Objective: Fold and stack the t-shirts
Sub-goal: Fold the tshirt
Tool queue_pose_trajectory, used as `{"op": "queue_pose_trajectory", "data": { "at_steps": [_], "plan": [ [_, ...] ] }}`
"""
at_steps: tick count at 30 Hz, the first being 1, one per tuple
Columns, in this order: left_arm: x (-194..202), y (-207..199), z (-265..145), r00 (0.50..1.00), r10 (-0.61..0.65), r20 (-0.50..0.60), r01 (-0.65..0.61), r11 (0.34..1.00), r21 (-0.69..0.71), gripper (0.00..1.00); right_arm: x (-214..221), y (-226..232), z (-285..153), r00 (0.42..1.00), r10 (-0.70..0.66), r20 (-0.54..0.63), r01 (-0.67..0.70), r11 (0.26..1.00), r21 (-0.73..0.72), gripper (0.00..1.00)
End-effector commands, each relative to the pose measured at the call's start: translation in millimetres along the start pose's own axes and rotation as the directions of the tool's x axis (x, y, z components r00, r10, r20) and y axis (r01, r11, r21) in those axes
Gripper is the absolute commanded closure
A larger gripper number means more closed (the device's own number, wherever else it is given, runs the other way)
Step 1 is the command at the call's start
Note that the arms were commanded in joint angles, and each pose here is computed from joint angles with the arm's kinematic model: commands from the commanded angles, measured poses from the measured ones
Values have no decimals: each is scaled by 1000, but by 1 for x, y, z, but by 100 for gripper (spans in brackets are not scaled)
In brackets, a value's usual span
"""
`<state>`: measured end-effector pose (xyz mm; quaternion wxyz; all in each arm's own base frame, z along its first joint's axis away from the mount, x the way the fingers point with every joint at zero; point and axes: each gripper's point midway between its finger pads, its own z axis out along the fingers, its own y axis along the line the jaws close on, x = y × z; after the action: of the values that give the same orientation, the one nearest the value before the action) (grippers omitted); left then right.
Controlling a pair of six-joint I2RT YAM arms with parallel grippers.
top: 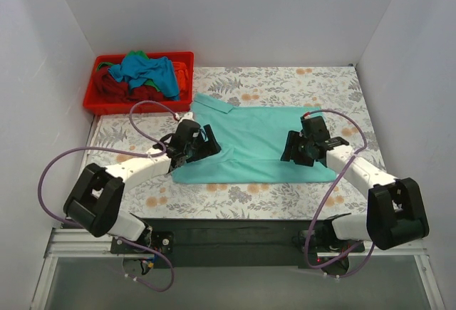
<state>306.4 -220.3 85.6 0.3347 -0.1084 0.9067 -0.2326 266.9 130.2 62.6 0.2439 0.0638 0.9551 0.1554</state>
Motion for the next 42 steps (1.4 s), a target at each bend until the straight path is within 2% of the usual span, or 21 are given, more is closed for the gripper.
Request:
{"op": "queue_pose_trajectory", "data": {
  "at_steps": [1, 7, 13, 17, 24, 28, 32, 38, 42],
  "plan": [
    [15, 8, 11, 1000, -2, -27, 2, 1000, 16, 22, 3, -15, 1, 1000, -18, 5, 18, 999, 32, 36],
    [49, 38, 19, 996, -14, -88, 11, 999, -36, 23, 39, -41, 13, 996, 22, -84, -14, 996, 92, 36],
    [68, 60, 3, 994, -25, -105, 18, 998, -61, 23, 78, -60, 7, 982, 117, -151, -93, 984, 153, 35],
    [80, 70, -14, 993, -56, -104, 50, 997, -59, 24, 108, -58, 0, 964, 173, -203, -151, 981, 122, 35],
    [104, 83, -39, 986, -97, -133, 90, 994, -54, 25, 128, -56, -25, 959, 218, -180, -207, 975, 77, 35],
    [114, 89, -54, 984, -115, -138, 109, 993, -52, 26, 131, -48, -35, 958, 232, -170, -231, 973, 26, 35],
    [106, 80, -68, 985, -124, -118, 123, 992, -13, 26, 124, -43, -44, 964, 225, -140, -227, 974, 2, 34],
    [75, 52, -81, 992, -107, -68, 110, 993, 34, 24, 77, -25, -64, 986, 156, -57, -158, 987, -33, 34],
    [59, 37, -73, 995, -83, -61, 86, 995, 41, 24, 46, -17, -71, 996, 94, -10, -94, 995, -31, 34]
  ]
}}
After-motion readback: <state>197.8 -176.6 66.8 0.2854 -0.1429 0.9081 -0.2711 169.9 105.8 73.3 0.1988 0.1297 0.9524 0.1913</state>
